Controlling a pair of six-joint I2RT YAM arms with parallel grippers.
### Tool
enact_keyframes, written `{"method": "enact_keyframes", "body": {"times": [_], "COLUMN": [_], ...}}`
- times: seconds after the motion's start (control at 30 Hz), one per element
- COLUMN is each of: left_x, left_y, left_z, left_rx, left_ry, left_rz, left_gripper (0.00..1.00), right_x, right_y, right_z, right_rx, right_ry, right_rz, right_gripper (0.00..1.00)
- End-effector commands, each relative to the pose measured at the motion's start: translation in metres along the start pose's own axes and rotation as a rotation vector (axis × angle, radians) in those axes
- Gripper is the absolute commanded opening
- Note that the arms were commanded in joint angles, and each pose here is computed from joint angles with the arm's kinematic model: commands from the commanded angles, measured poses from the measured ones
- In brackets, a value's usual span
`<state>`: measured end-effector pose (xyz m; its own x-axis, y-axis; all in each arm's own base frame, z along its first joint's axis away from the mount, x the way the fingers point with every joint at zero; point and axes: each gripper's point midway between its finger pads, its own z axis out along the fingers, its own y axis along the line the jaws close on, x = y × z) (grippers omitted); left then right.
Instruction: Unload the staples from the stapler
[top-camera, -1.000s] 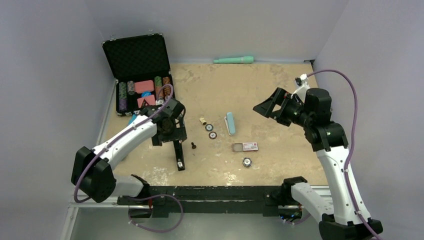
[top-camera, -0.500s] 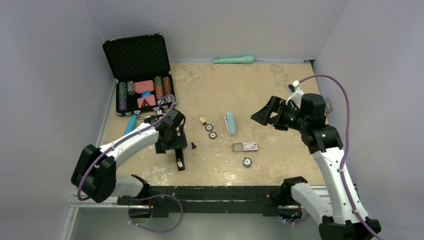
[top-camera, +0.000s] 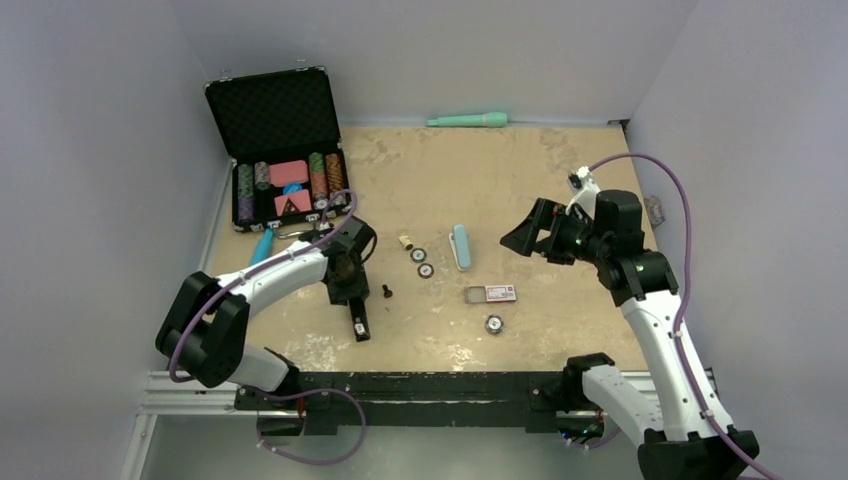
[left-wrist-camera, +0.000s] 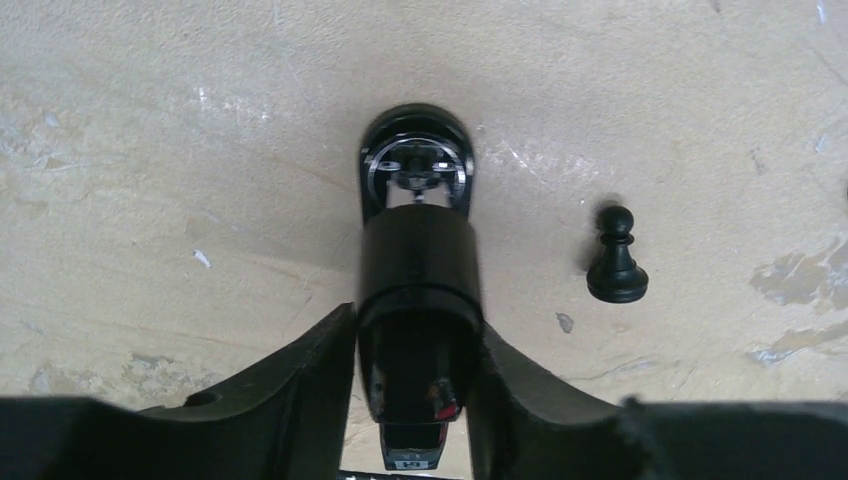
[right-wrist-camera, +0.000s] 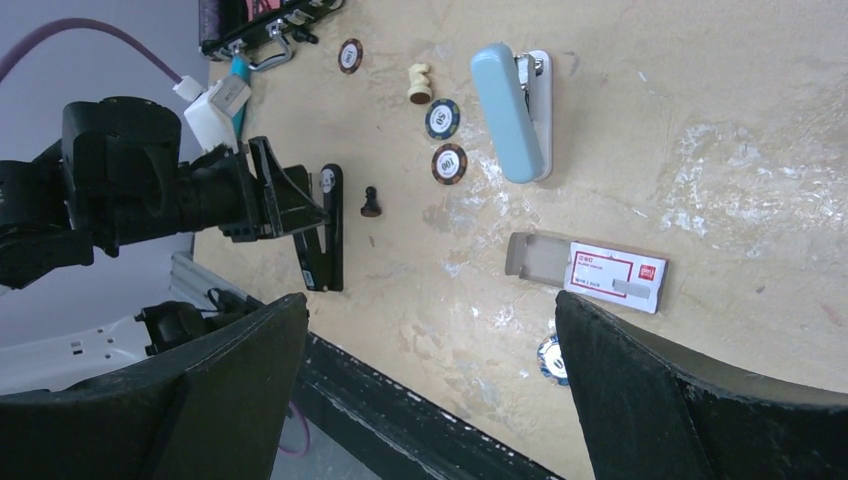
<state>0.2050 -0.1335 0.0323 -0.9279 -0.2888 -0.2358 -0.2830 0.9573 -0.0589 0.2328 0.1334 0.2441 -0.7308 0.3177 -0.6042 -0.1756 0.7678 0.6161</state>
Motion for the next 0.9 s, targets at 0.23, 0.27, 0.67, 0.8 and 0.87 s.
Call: {"method": "enact_keyframes", "body": {"times": [0.23,0.27,0.67,0.8,0.87], "left_x": [-0.008,-0.01,-0.029,-0.031,-0.031], "left_y": [-0.008,-0.009,-0.027,-0.026,-0.03], "left_z": [-0.003,-0.006,-0.073,-0.093,-0.102], "left_rx": [0.012,0.024,0.165,0.191,0.22], "left_ry": [-0.024,-0.031,-0.094,-0.116,-0.116], "left_rz": [-0.021,-0.018,0.063,0.08,0.098], "left_gripper": [0.0,0.0,0.0,0.0,0.0], "right_x": [-0.002,-0.001,0.001,0.003,0.01], "right_y": [0.005,0.005,0.015,0.024,0.028], "right_z": [0.0,0.0,0.004,-0.002,-0.004], "right_rx": [-0.032,-0.031,-0.108,-0.16,-0.199], "right_ry": [-0.001,-0.001,0.012,-0.009,-0.008], "right_rz": [-0.051,-0.049,-0.057,-0.064,-0.053], "right_gripper": [0.99,0.99,0.99,0.99,0.99]}}
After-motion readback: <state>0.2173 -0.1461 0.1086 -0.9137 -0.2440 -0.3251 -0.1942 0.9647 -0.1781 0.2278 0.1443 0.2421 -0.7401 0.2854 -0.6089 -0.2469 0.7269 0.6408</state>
